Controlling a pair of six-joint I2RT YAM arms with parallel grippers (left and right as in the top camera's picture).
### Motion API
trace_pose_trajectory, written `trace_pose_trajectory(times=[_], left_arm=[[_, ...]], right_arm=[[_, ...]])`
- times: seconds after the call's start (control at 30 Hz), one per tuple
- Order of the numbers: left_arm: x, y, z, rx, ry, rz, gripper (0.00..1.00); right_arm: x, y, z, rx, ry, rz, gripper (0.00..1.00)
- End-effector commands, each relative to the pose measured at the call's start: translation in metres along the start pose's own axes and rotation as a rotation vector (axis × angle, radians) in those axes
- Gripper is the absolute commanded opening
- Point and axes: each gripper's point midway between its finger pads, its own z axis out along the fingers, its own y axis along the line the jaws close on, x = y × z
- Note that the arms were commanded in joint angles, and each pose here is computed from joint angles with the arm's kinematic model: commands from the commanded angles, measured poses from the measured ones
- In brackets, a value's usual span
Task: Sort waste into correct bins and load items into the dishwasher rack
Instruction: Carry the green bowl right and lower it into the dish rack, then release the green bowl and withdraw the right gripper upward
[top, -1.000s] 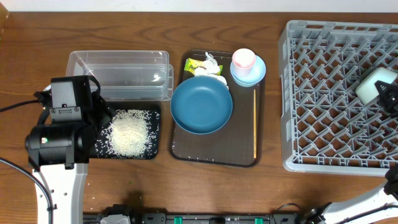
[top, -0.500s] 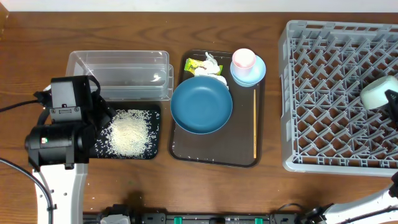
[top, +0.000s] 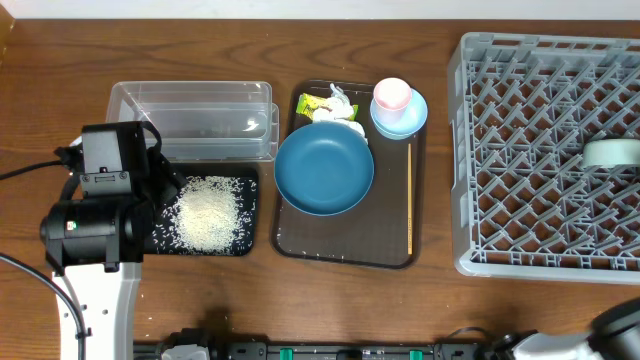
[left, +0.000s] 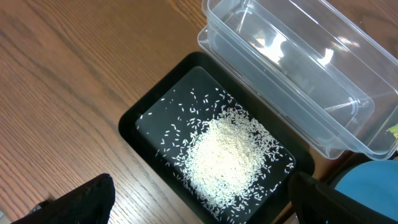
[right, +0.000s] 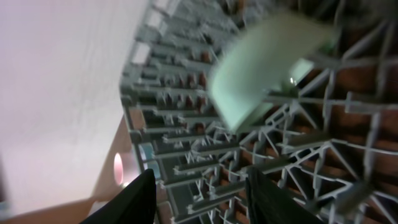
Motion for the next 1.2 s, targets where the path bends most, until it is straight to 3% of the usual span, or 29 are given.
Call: trace_pose_trajectory(times=[0.0,0.1,0.13,0.2,0.4,0.7,1.0,1.17], left_arm=[[-0.005,0.004,-0.002,-0.02,-0.016,-0.003,0.91],[-0.005,0.004,-0.002,-0.02,-0.016,-0.003,0.91],[-0.005,0.004,-0.002,-0.02,-0.016,-0.003,0.91],[-0.005,0.004,-0.002,-0.02,-0.016,-0.003,0.91],[-0.005,0.004,-0.002,-0.02,-0.016,-0.003,0.91],[-0.005,0.004,-0.002,-0.02,-0.016,-0.003,0.91],[-0.005,0.004,-0.002,-0.02,-0.016,-0.003,0.91],[-0.005,0.004,-0.002,-0.02,-0.016,-0.003,0.91]], right_arm=[[-0.004,0.029,-0.027,0.11,-0.11,-0.05,0.45],[-0.007,0.054,-0.04,0.179,-0.194,-0.17,0.43],[-0.01,0.057,-0.041,0.222,-0.222,-0.204,0.34],[-0.017,0.056,-0.037,0.322,-0.27,-0.231,0.01],[-0.03,0.038,0.012,0.559,-0.305,-0.28,0.01],[-0.035,-0.012,0.072,0.664,-0.218,-0.288,0.01],[-0.029,-0.019,0.074,0.68,-0.184,-0.287,0.01],[-0.032,0.0,0.086,0.565,-0.189,-0.309,0.01]])
